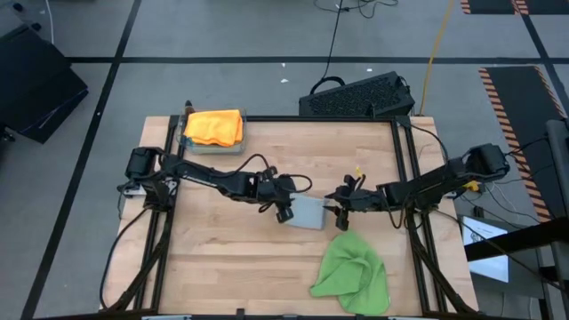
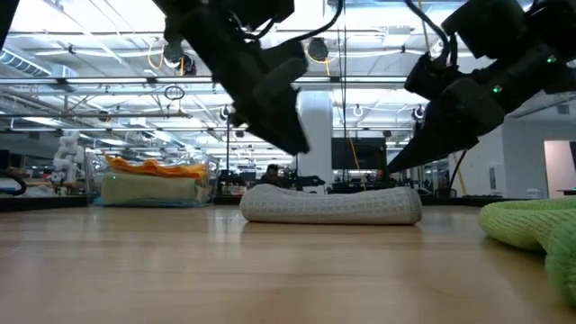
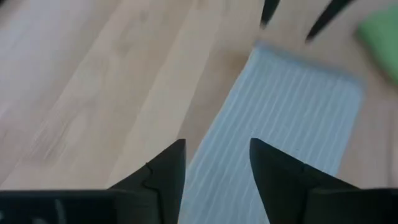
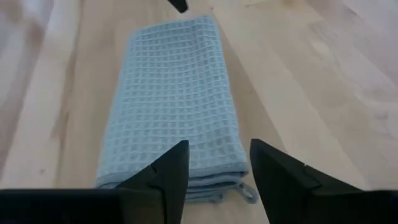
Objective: Fold microfiber towels
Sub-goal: Stack the gray microfiber cloth on top of the orange microfiber cloth
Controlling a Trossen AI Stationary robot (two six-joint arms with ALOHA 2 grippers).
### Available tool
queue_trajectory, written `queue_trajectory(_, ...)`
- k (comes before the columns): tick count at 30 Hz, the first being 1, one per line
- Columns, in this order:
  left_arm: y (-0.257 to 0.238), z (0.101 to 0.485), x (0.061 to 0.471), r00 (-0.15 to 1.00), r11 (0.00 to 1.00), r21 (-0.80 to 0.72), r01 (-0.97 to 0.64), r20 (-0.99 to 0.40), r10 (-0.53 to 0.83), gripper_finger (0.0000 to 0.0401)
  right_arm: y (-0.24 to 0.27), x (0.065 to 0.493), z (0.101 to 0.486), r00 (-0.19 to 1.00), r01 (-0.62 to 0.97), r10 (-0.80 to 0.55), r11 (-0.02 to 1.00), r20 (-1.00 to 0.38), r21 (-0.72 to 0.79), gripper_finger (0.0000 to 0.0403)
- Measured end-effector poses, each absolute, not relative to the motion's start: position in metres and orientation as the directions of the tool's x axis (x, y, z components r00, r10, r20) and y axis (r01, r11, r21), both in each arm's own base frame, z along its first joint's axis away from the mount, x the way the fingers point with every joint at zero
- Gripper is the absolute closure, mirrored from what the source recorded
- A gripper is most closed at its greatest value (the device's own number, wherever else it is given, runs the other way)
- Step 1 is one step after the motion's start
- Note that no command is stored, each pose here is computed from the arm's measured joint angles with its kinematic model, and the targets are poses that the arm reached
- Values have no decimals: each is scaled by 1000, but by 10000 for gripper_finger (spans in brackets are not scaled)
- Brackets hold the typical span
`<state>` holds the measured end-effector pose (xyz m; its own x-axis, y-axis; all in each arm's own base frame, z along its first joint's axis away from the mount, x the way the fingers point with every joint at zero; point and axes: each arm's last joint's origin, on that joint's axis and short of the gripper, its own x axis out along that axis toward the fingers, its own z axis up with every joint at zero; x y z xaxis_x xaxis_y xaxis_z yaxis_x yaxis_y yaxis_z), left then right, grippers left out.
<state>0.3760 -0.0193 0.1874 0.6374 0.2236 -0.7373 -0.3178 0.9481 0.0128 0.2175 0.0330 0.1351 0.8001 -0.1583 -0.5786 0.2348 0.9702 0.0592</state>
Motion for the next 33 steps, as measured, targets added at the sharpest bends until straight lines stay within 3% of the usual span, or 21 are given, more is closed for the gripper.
queue_trajectory(6,-41,162,384,631,963,27,-270,-750,198,246,47,203,124,790,147,-102,989,-604,25,239)
queue_trajectory(10,-62,172,393,751,973,33,-229,-630,198,252,58,195,119,795,91,-72,996,-602,2,239)
queue_trajectory(14,-95,168,398,824,981,135,-140,-534,191,230,65,191,119,815,111,-111,993,-568,-35,239)
queue_trajectory(22,-127,137,397,748,956,266,-121,-608,264,142,70,190,120,822,106,-106,994,-560,-33,238)
queue_trajectory(28,-122,125,401,605,936,337,-105,-725,329,135,78,192,124,834,72,-54,997,-549,11,238)
queue_trajectory(33,-108,122,410,577,930,360,-77,-744,336,135,78,191,124,832,80,-54,997,-552,23,238)
